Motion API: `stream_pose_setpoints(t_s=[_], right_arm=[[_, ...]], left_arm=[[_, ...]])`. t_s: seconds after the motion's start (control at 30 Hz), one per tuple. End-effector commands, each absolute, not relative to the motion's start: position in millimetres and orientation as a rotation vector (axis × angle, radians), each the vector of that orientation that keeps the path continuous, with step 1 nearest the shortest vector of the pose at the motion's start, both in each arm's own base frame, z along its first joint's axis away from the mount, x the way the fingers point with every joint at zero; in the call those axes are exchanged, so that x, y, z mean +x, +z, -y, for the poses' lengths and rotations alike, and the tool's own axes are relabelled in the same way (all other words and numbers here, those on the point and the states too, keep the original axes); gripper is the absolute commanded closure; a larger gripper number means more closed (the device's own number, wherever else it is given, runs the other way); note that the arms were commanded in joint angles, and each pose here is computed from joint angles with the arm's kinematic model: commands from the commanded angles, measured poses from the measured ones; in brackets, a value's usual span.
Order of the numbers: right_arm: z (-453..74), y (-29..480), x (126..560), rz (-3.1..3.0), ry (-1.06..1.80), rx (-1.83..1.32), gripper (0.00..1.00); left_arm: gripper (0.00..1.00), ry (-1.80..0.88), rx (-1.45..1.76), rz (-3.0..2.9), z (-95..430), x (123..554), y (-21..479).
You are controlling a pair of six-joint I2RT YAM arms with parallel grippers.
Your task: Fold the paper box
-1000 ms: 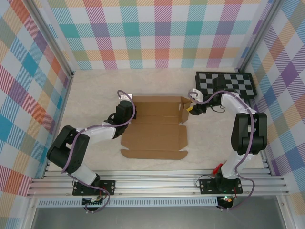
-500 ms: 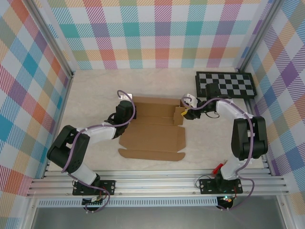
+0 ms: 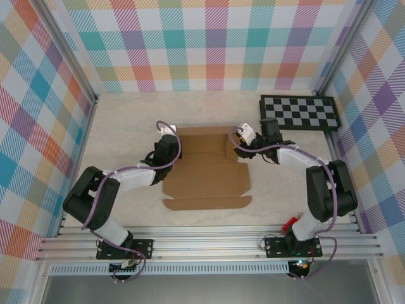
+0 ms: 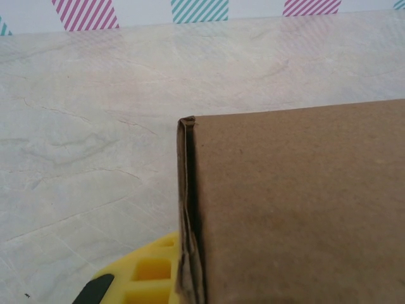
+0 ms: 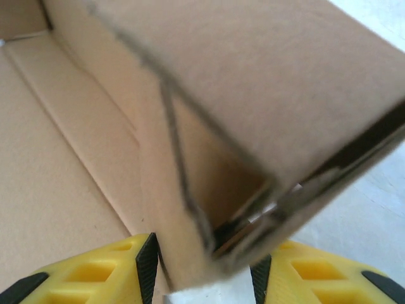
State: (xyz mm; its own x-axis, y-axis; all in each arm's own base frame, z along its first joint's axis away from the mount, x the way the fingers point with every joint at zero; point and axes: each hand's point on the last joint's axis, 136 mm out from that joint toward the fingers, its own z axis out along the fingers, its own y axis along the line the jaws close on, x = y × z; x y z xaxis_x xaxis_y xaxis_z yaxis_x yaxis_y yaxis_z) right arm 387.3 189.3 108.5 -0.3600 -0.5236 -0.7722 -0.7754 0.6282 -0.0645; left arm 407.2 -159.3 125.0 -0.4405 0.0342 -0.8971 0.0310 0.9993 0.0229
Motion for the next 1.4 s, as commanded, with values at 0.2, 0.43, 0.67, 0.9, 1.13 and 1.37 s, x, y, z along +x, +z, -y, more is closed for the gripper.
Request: stream_pose_setpoints(t_s=[0.2, 0.43, 0.67, 0.9, 1.13, 1.37], right_arm=[[-194.6, 123.7, 422.2, -2.077, 0.398, -0.744, 0.49], [-193.4, 124.3, 435.5, -2.118, 0.386, -0.613, 0.56], [-165.2, 104.6, 443.2, -2.293, 0.015, -0.33, 1.0], [-142.6, 83.5, 421.2, -2.371, -0.188, 0.03, 1.0], [-162.8, 79.2, 415.8, -2.38, -0.117, -0.088, 0.9], [-159.8, 63.4, 399.6, -2.463, 0.13, -0.099, 0.69]], left_arm=[[1.0, -0.135, 0.092, -2.011, 187.4, 386.5, 129.3], [1.0, -0.21, 0.08, -2.034, 193.0, 376.0, 128.4], [1.0, -0.126, 0.024, -2.061, 193.1, 363.3, 140.0], [1.0, -0.051, -0.129, -2.052, 187.8, 366.5, 140.1], [1.0, -0.038, -0.132, -2.051, 196.2, 377.9, 145.3], [1.0, 0.035, -0.117, -2.062, 190.3, 383.3, 136.3]])
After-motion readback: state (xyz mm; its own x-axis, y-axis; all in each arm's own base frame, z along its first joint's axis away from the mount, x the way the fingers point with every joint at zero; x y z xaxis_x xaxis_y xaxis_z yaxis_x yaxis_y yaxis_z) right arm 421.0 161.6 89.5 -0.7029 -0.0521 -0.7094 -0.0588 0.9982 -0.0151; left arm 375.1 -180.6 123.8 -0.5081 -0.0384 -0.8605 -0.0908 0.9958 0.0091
